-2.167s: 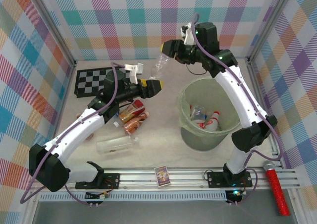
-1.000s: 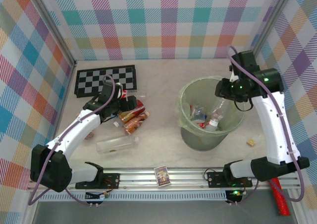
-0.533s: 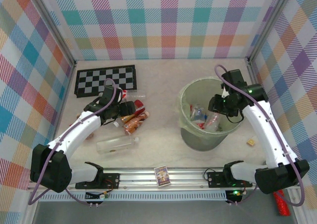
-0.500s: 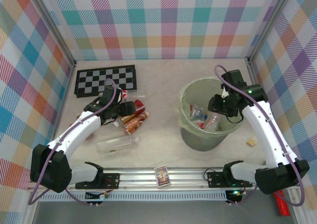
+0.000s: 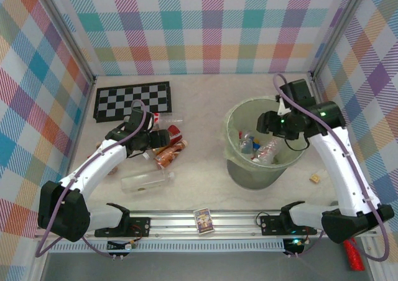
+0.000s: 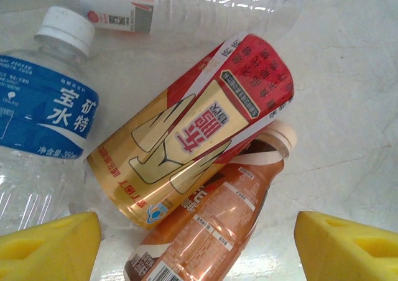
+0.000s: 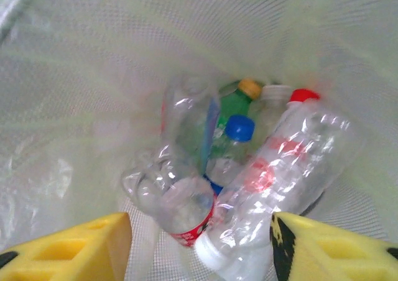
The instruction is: Put the plastic bottles in the bin
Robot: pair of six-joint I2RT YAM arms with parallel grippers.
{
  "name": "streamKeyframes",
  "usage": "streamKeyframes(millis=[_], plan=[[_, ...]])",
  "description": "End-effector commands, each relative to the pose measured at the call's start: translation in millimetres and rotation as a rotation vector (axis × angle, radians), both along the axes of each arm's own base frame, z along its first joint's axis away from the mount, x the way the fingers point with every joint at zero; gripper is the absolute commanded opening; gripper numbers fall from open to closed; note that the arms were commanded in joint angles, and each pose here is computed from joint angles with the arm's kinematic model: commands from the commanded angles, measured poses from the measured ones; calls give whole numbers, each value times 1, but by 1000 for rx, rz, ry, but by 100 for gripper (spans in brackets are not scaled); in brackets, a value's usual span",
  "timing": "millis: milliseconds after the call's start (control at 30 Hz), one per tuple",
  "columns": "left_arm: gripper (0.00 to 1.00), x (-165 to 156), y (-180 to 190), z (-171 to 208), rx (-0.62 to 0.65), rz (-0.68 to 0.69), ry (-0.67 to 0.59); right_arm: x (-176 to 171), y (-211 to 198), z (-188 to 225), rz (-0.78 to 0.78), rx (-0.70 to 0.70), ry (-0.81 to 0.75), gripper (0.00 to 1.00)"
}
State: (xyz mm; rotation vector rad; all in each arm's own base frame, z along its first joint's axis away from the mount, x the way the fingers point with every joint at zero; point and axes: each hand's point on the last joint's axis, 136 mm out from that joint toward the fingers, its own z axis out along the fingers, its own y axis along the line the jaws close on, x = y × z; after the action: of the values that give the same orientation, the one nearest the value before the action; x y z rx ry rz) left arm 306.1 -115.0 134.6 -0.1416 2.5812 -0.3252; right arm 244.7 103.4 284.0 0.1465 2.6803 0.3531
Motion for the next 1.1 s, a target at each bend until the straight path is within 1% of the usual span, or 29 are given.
streamKeyframes(millis=[0, 100, 267, 433, 567, 667, 800, 900, 1067], plan=[[80, -8, -3, 3, 6, -33, 17, -3, 10, -36, 11, -13, 123, 56], [79, -13, -4, 0, 2, -37, 34, 0, 14, -63, 2, -2, 167, 50], [78, -27, -6, -7, 8, -49, 85, 4, 21, -94, -15, 23, 195, 47], [78, -35, -5, -14, 29, -53, 119, 14, 22, -100, -15, 13, 180, 43], [77, -38, -6, -17, 16, -45, 130, 16, 23, -104, -15, 22, 188, 43], [77, -43, -5, -17, 26, -47, 145, 15, 23, -90, -6, 38, 160, 44], [77, -57, -2, -17, 40, -41, 186, 14, 16, -44, -3, 41, 53, 50], [78, -67, 1, -11, 59, -37, 196, 13, 9, -21, -14, 42, -9, 55], [80, -81, 8, -3, 94, -27, 217, 16, 6, -5, -17, 65, -59, 60]])
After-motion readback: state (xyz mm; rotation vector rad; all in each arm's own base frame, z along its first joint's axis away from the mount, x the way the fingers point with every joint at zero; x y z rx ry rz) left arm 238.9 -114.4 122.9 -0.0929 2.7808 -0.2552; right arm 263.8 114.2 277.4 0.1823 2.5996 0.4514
